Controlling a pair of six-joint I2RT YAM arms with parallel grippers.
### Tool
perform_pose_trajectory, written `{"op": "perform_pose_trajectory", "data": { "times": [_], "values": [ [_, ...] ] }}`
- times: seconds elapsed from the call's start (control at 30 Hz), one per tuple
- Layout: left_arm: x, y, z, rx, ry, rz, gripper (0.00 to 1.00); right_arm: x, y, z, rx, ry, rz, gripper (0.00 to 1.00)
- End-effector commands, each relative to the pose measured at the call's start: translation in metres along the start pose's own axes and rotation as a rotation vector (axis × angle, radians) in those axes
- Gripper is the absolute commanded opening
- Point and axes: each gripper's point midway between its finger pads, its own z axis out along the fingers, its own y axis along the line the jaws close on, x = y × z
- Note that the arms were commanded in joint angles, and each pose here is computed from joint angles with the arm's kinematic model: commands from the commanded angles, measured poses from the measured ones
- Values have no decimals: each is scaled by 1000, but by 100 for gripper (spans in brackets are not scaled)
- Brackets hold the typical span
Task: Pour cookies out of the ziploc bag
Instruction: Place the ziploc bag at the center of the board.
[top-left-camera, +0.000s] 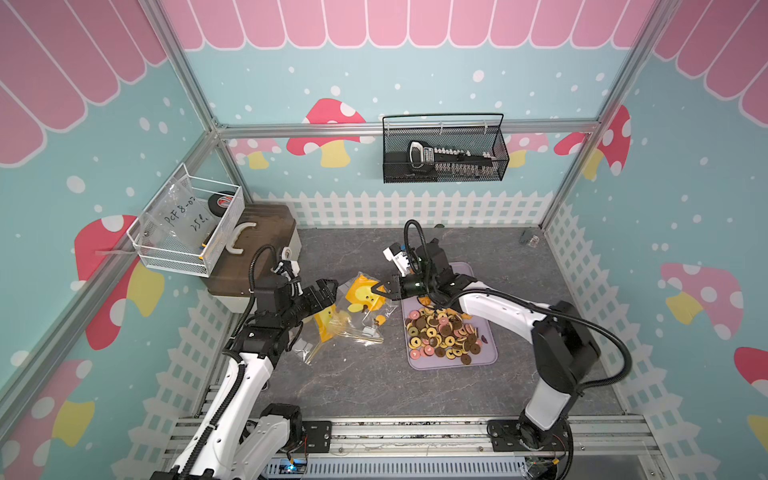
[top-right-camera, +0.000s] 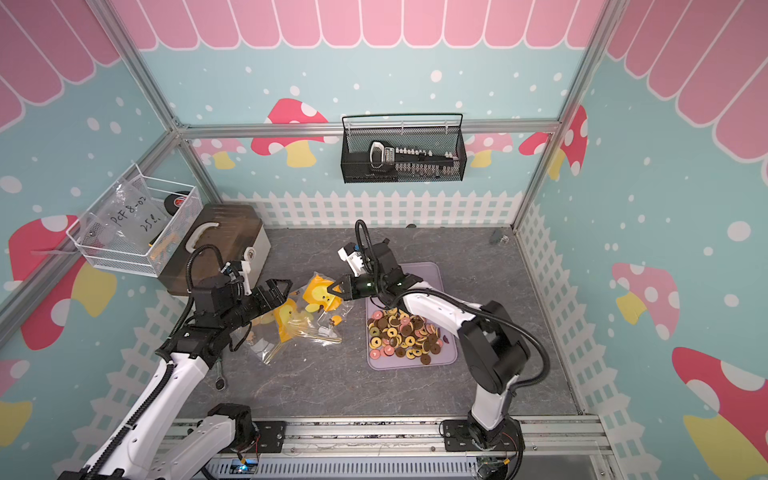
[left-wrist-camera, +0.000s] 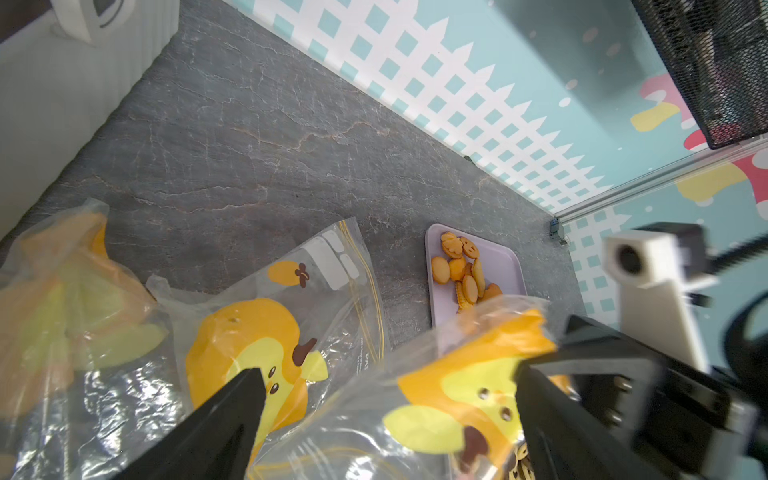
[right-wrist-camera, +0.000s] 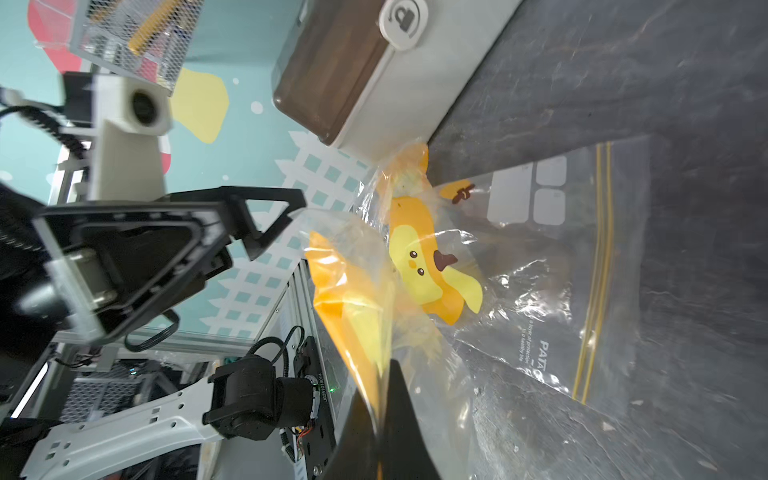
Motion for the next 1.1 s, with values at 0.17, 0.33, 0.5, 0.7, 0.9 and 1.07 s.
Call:
{"op": "perform_pose_trajectory", "data": {
  "times": [0.17, 0.33, 0.5, 0.7, 0.9, 1.07],
  "values": [
    [5, 3, -6, -18, 18, -45, 99, -22, -32, 13, 33, -33, -14, 69],
    [2, 13, -4, -73, 12, -15, 99, -38, -12, -30, 202, -41, -200, 98],
    [-7, 14, 5, -51, -56, -2, 99, -53, -4, -100, 461, -178, -374, 99],
    [-55, 43, -8, -236, -338, 75, 99, -60, -33, -209, 997, -362, -476, 99],
    [-78, 64, 4, -439, -356, 455, 99, -44, -53, -294, 1370, -523, -578, 99],
    [-67, 93, 36, -476, -418, 442, 99, -12, -87, -372, 1515, -744, -426, 99]
  ]
}}
